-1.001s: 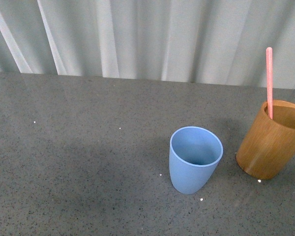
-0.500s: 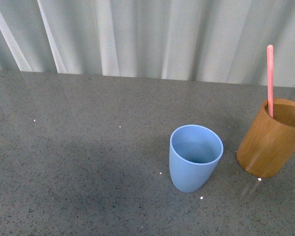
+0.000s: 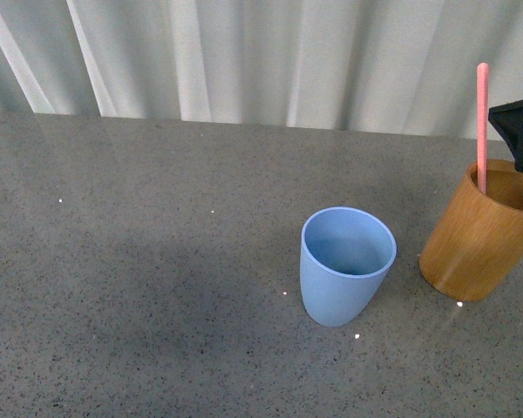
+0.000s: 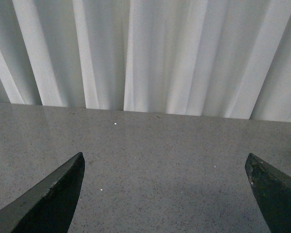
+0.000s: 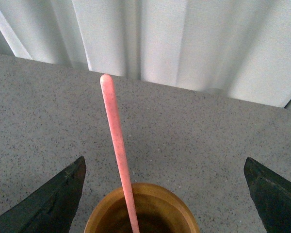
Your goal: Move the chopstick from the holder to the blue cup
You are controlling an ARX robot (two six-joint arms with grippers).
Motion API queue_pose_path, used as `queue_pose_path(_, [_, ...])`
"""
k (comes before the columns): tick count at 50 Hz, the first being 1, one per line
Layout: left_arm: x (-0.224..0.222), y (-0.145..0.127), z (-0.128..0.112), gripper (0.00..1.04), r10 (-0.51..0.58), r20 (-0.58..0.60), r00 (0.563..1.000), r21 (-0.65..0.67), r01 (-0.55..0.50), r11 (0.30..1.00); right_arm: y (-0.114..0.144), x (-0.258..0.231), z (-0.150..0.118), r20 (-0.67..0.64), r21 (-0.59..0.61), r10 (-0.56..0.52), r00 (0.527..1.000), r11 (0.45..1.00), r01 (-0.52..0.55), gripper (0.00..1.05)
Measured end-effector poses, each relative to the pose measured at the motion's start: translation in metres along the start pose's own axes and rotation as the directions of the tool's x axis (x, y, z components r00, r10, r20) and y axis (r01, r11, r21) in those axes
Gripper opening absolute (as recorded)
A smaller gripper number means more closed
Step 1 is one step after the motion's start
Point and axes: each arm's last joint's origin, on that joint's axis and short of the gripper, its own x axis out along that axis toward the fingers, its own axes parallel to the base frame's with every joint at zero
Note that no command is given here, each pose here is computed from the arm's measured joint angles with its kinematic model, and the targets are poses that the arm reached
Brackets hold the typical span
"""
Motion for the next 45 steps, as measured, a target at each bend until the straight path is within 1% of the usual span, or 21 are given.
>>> queue_pose_path(20, [0.000,0.000,0.000,0.98,0.000,0.000,1.000,0.000,0.000,1.000,0.007,0.027,0.001,-0.002,0.009,0.014,1.000,1.000,-0.014,0.95])
queue_pose_path(33, [0.000,0.000,0.000,0.98,0.000,0.000,1.000,0.000,0.000,1.000,0.013,0.043,0.010,0.017,0.006,0.020,1.000,1.000,-0.021,0.95])
queue_pose_path(45, [0.000,0.000,0.000,0.98,0.000,0.000,1.000,0.000,0.000,1.000,0.023,0.048,0.007,0.004,-0.001,0.040,0.999,0.999,-0.040,0.95])
